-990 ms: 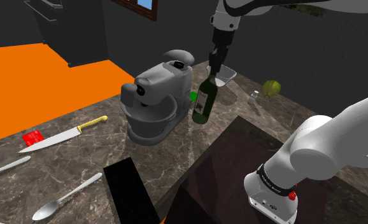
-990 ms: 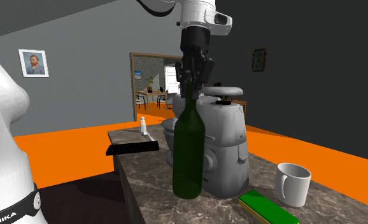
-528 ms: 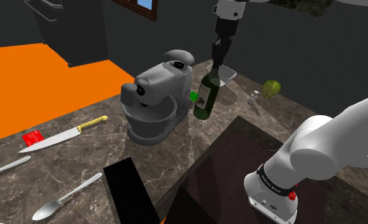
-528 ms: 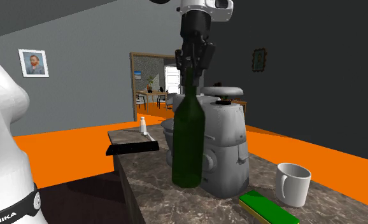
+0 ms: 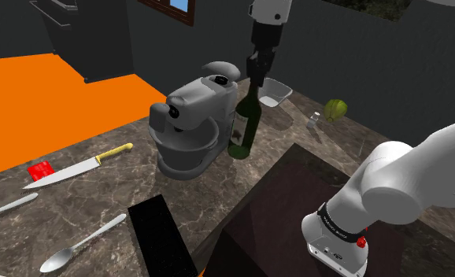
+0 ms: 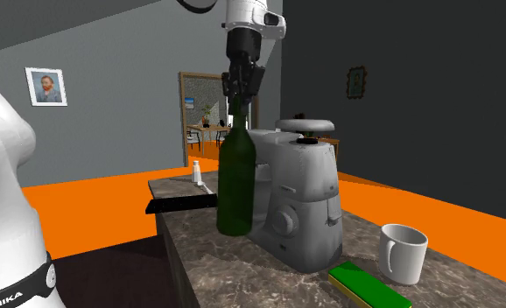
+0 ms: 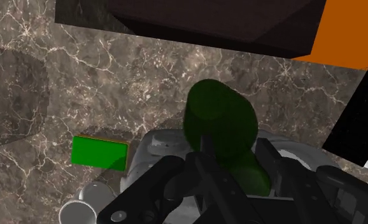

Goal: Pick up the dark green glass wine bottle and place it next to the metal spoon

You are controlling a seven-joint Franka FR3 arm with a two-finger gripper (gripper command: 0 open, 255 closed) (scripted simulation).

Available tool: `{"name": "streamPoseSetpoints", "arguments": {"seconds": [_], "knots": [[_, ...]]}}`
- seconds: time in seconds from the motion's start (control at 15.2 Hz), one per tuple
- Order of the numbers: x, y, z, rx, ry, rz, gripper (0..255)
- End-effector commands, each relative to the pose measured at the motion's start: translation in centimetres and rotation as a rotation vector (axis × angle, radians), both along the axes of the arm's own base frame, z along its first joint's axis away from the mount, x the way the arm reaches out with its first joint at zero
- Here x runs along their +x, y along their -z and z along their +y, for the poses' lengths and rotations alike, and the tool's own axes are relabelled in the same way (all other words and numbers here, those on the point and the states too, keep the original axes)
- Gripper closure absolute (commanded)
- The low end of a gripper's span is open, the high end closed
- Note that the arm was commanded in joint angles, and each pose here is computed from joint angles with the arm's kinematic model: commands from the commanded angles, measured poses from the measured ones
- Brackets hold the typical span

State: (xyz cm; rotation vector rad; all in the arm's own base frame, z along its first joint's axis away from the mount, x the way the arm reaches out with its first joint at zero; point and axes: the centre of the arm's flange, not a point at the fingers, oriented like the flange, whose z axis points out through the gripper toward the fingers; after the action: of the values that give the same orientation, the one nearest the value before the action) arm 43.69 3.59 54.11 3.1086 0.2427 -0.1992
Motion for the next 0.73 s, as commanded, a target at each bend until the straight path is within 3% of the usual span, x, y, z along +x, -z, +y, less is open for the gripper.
{"name": "streamPoseSetpoints", "arguments": {"seconds": [0.0, 0.66], "knots": [[-0.1, 0.1, 2.8, 0.0, 0.002, 0.0, 255], [-1.3, 0.1, 15.9, 0.0, 0.002, 0.0, 255]]}}
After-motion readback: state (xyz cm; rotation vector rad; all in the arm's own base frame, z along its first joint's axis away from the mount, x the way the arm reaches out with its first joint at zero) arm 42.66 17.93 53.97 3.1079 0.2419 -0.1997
